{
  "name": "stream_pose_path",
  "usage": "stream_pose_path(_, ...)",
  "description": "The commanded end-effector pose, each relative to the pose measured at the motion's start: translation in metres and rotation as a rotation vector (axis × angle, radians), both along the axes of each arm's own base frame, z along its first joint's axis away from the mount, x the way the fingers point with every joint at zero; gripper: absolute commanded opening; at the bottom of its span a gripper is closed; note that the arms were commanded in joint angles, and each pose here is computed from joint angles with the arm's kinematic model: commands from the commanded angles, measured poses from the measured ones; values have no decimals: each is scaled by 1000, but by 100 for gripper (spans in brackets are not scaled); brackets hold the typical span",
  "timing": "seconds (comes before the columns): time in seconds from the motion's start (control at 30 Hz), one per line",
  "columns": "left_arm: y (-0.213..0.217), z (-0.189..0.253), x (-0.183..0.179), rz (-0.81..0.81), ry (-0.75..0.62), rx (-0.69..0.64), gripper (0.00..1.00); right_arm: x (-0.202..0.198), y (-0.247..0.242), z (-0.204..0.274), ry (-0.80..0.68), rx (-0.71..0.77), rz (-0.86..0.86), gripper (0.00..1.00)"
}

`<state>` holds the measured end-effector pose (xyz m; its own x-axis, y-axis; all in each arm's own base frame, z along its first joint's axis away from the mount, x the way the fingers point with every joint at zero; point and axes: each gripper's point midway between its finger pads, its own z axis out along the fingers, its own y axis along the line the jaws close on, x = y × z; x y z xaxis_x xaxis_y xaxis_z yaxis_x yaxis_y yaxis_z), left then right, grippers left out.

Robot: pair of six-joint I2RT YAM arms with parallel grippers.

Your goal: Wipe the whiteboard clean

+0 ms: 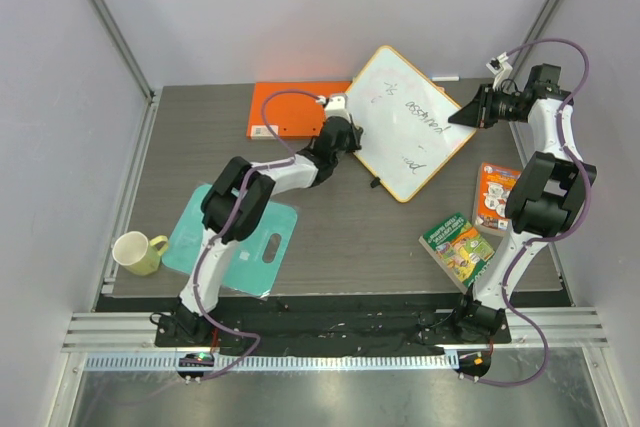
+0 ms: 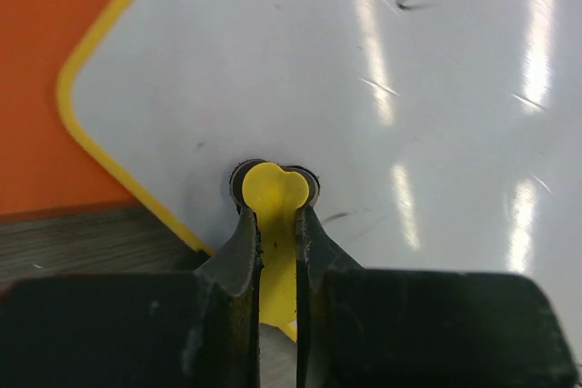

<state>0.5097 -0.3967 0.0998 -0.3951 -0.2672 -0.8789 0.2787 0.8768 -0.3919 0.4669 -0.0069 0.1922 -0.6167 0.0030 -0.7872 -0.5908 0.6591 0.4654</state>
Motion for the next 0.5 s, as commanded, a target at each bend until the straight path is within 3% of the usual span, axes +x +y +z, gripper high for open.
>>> stream_pose_path(0.0, 40, 3, 33, 125, -5, -46, 0, 2, 5, -23, -55, -188, 68, 1)
stream_pose_path(0.23, 21, 14, 45, 35, -35, -127, 0, 1, 5, -26, -48, -178, 76, 1)
stream_pose_path(0.47, -32, 24, 16, -90, -77, -158, 0, 1, 6, -24, -52, -180, 78, 1)
